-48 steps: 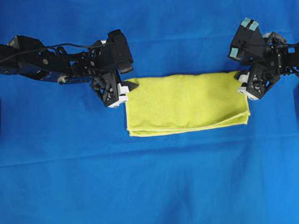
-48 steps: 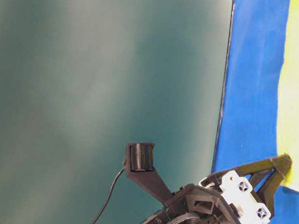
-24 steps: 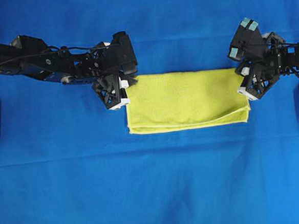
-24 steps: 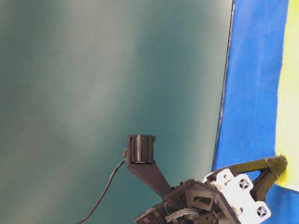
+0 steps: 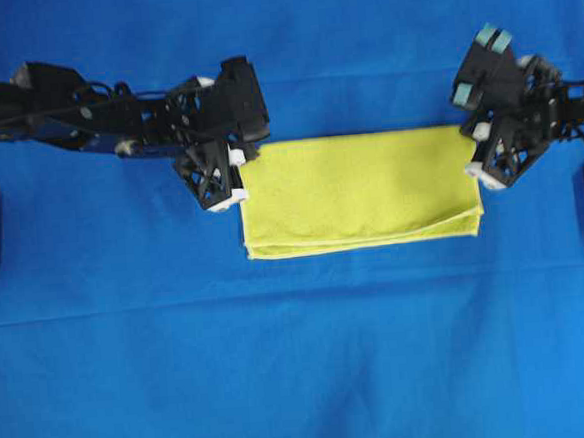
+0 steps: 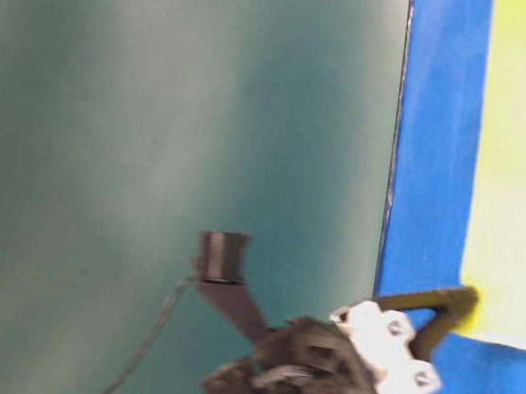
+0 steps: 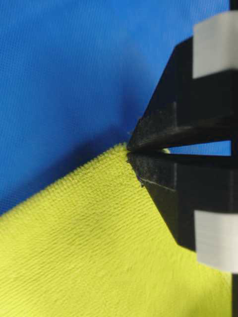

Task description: Fold the yellow towel.

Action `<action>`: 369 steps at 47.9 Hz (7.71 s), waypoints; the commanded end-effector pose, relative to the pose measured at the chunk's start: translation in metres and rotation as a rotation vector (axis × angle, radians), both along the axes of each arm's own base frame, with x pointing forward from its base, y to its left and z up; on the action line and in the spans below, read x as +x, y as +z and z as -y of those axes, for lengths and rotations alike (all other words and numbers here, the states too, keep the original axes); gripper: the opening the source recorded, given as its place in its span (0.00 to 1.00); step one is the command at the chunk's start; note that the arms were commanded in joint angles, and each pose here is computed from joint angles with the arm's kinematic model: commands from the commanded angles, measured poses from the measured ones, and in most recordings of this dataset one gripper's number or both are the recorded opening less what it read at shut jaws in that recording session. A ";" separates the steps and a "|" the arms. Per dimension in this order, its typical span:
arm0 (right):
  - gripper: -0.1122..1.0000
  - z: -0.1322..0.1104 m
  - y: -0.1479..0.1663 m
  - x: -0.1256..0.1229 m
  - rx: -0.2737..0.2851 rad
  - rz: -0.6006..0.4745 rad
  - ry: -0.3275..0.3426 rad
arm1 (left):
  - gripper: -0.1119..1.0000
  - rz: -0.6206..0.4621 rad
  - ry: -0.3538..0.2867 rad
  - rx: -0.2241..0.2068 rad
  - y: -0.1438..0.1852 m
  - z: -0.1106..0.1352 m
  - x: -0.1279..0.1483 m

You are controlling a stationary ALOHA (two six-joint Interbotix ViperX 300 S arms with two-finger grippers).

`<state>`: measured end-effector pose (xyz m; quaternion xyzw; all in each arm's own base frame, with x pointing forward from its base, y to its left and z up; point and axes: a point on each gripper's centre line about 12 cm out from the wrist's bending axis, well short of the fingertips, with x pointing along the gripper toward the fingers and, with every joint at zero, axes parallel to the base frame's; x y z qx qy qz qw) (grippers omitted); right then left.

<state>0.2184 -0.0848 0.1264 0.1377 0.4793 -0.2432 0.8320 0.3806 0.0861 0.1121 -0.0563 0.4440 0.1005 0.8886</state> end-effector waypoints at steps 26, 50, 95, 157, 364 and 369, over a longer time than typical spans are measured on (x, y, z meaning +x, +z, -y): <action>0.12 -0.011 0.103 -0.010 -0.103 0.210 -0.011 | 0.12 0.187 -0.033 0.036 0.115 0.014 -0.004; 0.12 0.040 0.095 -0.007 -0.195 0.144 -0.134 | 0.12 0.326 -0.173 0.042 0.125 0.068 0.015; 0.12 0.151 0.125 0.093 -0.337 0.332 -0.122 | 0.12 0.557 -0.353 0.067 0.135 0.143 0.103; 0.12 0.141 0.066 0.107 -0.262 0.289 -0.037 | 0.12 0.605 -0.318 0.043 0.057 0.143 0.115; 0.67 0.137 -0.027 0.096 -0.108 0.187 -0.034 | 0.80 0.376 0.257 0.149 -0.028 -0.124 0.026; 0.64 0.136 -0.027 0.095 -0.106 0.179 -0.039 | 0.69 0.372 0.257 0.151 -0.030 -0.125 0.027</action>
